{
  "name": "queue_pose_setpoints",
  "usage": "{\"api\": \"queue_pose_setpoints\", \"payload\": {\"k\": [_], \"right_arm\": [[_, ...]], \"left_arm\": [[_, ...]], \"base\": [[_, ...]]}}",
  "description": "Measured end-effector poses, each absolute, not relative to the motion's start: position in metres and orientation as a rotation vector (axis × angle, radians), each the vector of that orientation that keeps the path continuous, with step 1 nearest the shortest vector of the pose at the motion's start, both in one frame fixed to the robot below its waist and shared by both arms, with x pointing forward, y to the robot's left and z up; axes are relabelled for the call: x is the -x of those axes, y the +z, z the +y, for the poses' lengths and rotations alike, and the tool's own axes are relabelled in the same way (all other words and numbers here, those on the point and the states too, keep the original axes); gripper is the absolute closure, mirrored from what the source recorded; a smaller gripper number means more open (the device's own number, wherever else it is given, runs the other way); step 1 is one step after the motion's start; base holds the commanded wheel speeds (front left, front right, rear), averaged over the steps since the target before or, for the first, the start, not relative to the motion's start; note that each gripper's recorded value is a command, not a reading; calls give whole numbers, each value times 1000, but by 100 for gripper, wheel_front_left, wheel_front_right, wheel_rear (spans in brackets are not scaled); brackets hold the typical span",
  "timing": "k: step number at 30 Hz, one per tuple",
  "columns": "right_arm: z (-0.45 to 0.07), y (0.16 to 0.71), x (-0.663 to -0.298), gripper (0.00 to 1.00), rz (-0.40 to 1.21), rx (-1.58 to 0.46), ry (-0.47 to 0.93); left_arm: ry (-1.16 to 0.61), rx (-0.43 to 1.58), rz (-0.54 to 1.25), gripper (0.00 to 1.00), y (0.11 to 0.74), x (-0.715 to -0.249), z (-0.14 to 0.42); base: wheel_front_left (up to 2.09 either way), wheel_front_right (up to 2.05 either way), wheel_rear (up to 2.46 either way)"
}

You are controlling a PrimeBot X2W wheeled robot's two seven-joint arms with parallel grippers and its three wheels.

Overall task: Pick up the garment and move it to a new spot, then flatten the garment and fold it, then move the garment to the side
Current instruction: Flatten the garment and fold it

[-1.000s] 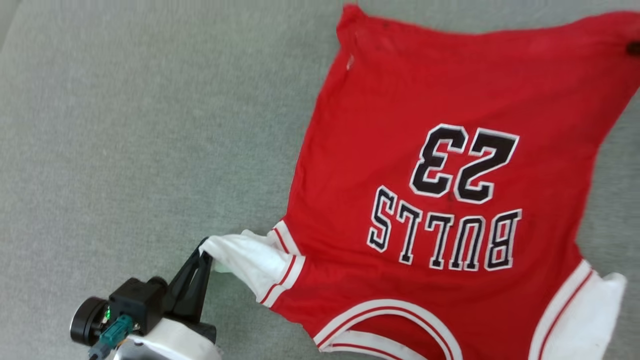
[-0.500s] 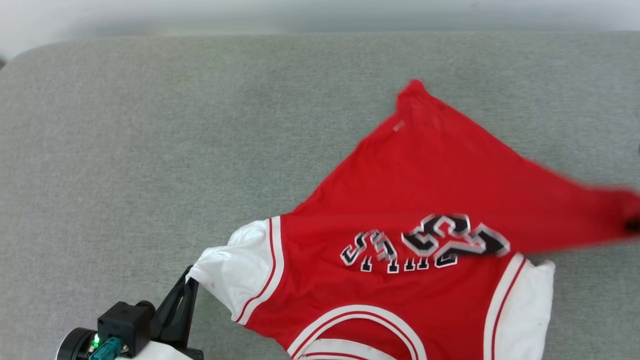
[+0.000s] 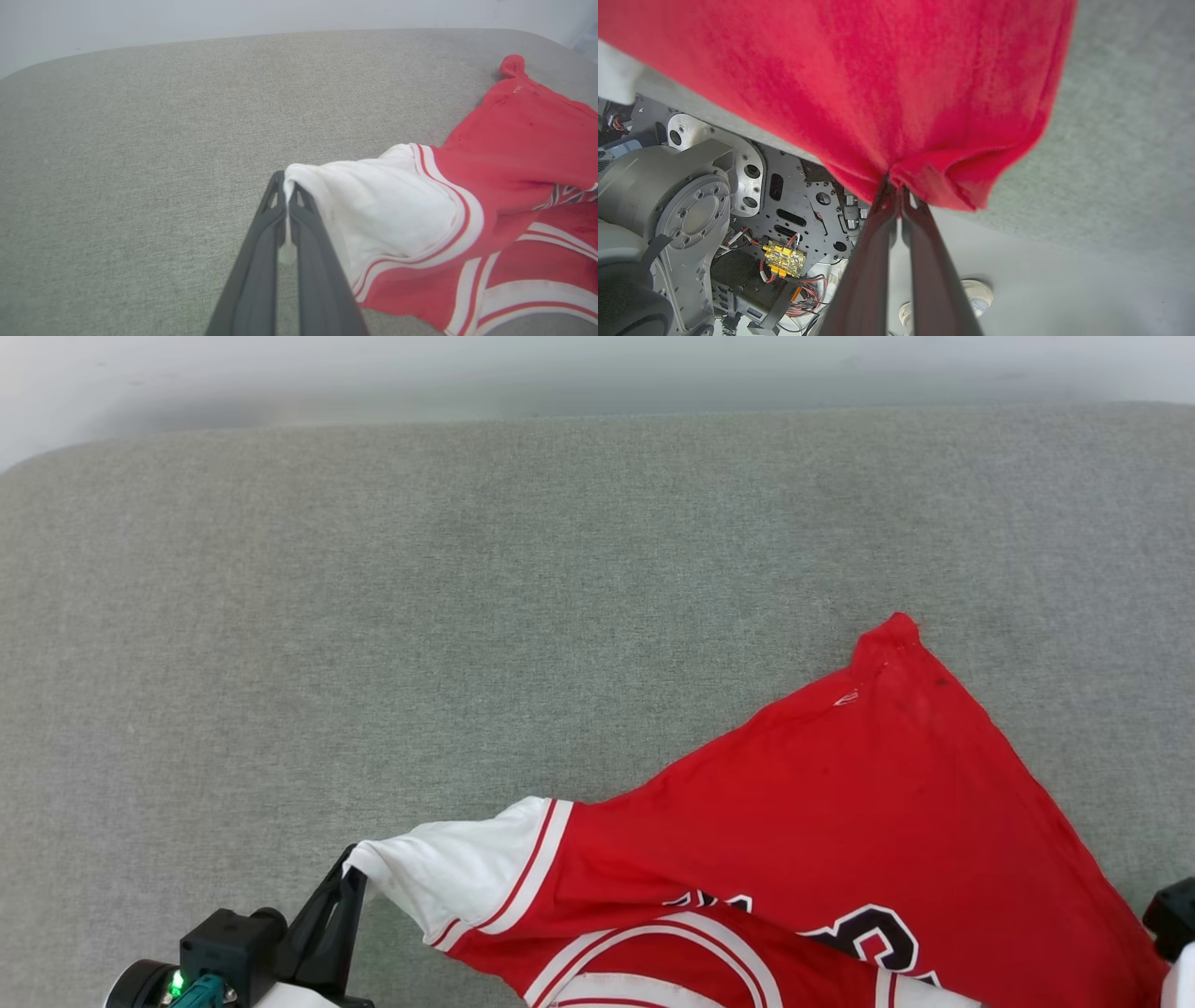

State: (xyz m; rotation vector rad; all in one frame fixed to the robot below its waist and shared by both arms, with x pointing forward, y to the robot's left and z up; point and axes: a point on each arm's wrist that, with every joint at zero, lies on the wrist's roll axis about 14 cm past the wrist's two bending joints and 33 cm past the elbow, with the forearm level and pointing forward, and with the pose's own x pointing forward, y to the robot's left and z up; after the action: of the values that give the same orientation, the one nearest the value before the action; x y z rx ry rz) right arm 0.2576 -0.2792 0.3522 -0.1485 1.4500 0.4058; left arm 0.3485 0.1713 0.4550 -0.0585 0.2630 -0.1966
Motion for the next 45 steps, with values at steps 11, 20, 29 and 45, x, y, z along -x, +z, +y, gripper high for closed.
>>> {"api": "queue_pose_setpoints", "payload": {"k": [11, 20, 29, 45], "right_arm": [[-275, 425, -368, 0, 1023, 210, 354], [-234, 488, -452, 0, 839, 371, 428], [-186, 445, -492, 0, 1001, 461, 508], [-151, 363, -504, 100, 1183, 496, 603]], "left_arm": [[-195, 64, 261, 100, 456, -348, 170], [-198, 63, 240, 100, 459, -359, 169], [-184, 73, 257, 100, 448, -369, 170], [-159, 72, 308, 100, 424, -381, 178]], "base": [[0, 0, 0], [0, 0, 0], [0, 0, 0], [0, 0, 0]]}}
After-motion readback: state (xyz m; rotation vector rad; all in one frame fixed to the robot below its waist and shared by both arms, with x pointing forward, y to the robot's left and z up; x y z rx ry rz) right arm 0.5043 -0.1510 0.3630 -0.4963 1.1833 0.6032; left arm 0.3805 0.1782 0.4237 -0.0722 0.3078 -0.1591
